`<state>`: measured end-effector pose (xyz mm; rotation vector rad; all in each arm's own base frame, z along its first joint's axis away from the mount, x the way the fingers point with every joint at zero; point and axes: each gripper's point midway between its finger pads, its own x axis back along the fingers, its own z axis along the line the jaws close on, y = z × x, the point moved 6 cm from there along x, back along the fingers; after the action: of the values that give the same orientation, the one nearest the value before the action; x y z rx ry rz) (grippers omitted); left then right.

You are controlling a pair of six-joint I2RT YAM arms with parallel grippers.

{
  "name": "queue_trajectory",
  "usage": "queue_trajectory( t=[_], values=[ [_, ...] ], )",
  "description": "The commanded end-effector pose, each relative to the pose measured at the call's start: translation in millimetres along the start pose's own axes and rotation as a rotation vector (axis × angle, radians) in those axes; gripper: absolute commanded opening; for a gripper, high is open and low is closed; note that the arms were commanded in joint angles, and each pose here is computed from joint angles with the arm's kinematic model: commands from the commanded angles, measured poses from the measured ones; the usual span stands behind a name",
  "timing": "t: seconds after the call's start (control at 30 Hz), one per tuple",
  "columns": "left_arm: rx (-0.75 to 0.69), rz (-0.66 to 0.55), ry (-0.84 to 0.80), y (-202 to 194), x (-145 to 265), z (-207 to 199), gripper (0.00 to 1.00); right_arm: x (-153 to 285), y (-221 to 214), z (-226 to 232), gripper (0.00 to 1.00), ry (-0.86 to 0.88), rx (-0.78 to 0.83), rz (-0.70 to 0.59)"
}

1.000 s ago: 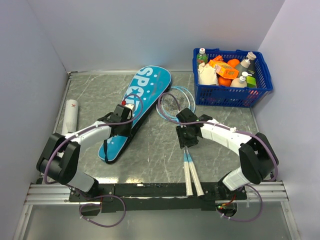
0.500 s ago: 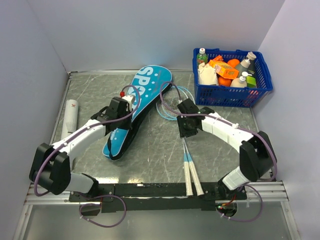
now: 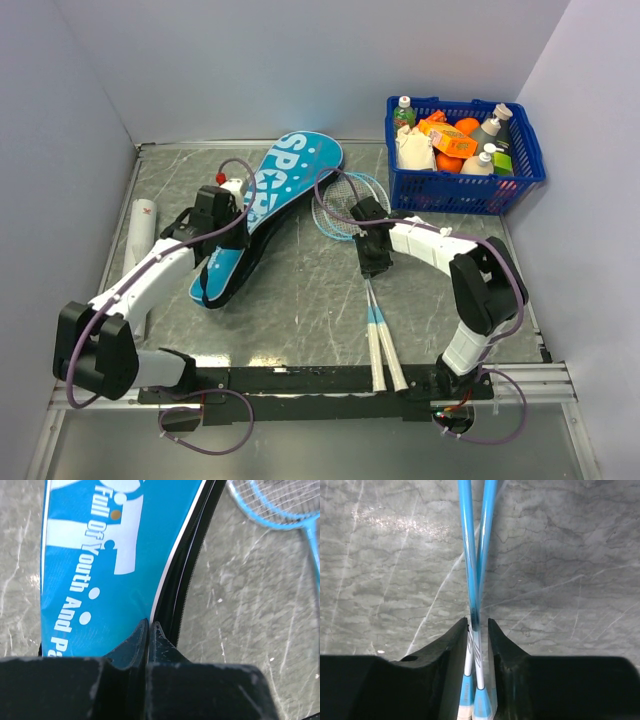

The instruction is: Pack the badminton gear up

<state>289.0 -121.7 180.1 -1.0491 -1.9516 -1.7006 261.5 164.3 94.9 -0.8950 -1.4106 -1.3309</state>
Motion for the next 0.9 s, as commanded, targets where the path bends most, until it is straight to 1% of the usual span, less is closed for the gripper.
queue_trajectory(
  t=[0.0, 0.27, 0.3, 0.33, 0.4, 0.87],
  values=[
    [0.009, -0.138, -0.069, 27, 10, -10, 0.01, -3, 11, 2, 0.29, 0.01, 0.004, -0.021],
    [0.017, -0.139, -0.069, 20, 8, -6, 0.01, -10, 7, 4, 0.24, 0.013, 0.006, 0.012],
    [0.017, -0.136, -0.068, 19, 8, -5, 0.01, -10, 7, 3, 0.19, 0.013, 0.002, 0.01],
    [0.018, -0.14, -0.068, 20, 8, -5, 0.01, -9, 7, 4, 0.09, 0.016, 0.002, 0.005],
    [0.017, -0.142, -0.07, 19, 8, -5, 0.01, -6, 7, 4, 0.0, 0.018, -0.002, -0.001],
    [0.023, -0.132, -0.087, 13, 4, -5, 0.01, 28, 15, 5, 0.0, 0.006, 0.001, -0.057]
  ],
)
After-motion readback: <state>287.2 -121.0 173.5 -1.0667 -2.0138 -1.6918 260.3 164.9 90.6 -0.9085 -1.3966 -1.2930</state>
